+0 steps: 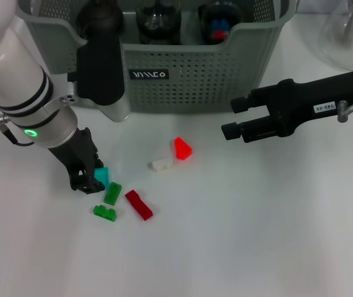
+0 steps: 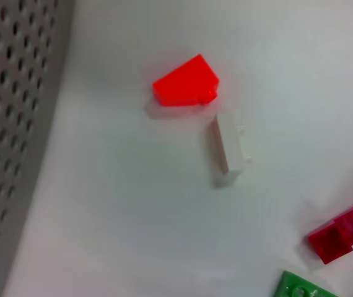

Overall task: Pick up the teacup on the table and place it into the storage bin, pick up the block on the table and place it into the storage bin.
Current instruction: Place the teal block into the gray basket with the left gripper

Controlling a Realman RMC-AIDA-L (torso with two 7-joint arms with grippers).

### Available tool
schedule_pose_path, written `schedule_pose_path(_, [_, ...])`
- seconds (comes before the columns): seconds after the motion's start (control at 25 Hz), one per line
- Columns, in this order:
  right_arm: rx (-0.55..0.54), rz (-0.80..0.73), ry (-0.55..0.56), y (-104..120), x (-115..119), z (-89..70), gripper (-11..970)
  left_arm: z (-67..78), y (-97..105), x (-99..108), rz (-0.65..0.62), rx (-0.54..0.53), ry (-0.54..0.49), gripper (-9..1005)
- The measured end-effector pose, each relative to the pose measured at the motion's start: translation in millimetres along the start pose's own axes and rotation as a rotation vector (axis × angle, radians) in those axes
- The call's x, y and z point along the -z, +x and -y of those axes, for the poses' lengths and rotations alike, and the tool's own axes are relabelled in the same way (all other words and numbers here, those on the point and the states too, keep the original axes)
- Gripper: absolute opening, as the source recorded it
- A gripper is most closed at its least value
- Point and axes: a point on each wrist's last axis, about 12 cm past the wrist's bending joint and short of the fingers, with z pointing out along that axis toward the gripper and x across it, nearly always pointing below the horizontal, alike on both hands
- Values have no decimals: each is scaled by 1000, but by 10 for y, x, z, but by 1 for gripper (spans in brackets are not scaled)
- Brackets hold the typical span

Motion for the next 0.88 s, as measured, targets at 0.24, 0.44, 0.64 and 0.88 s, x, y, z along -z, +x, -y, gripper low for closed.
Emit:
schedule_pose_path(0.24, [-2, 2, 2, 10, 35, 3, 779, -41, 65, 199, 90, 87, -14, 395])
schedule_pose_path(0.44, [-4, -11, -9, 66, 114, -7, 779, -82, 301, 537, 365, 272, 39, 410])
schedule_pose_path(0.64, [-9, -34, -1, 182, 268, 3, 779, -36, 507, 858, 733, 349, 108, 426])
schedule_pose_path(0.88, [2, -45, 10, 247, 356, 18, 779, -325, 191, 1252, 957, 376, 0, 444])
